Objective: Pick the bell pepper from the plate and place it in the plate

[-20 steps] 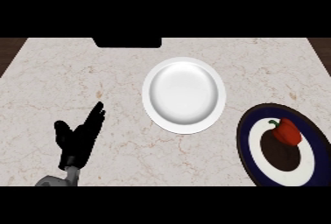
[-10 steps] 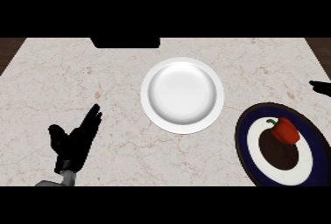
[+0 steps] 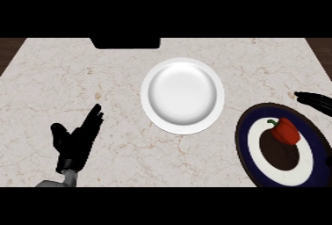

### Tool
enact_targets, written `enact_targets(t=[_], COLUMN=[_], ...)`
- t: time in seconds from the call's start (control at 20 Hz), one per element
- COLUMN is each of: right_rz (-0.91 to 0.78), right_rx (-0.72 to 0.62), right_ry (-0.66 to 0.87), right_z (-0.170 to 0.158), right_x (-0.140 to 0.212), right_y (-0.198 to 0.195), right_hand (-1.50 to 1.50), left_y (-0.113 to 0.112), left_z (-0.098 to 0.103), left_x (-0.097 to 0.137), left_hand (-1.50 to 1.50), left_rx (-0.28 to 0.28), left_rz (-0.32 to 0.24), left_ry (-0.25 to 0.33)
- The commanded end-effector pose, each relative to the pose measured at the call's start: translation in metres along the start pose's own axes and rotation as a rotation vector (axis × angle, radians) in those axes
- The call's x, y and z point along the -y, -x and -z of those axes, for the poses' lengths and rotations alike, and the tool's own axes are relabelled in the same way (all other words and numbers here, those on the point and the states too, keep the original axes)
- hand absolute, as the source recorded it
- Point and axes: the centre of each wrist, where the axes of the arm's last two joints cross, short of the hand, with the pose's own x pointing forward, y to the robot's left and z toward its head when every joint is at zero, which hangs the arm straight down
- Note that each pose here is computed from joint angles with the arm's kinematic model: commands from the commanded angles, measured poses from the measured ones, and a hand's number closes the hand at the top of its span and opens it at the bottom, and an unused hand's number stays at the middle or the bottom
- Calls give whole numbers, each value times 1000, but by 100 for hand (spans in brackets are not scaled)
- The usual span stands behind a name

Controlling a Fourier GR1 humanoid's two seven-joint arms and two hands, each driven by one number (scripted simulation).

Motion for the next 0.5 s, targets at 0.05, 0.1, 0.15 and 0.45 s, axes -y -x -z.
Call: enact_targets(t=[0.05, 0.1, 0.15, 0.45], right_rz=[-62, -78, -84, -113], right_rx=[-34, -36, -52, -95], right_ry=[20, 7, 24, 13], right_z=[3, 4, -2, 17], right_x=[-6, -22, -6, -20], right_y=[-4, -3, -3, 7], right_hand=[-150, -150, -150, -150], left_y=[15, 7, 32, 23], left_z=[-4, -10, 1, -9], left_x=[6, 4, 0, 13], left_hand=[0, 0, 0, 0], left_rx=[-60, -69, -69, -58], left_rz=[-5, -17, 8, 7], left_ry=[-25, 5, -11, -10])
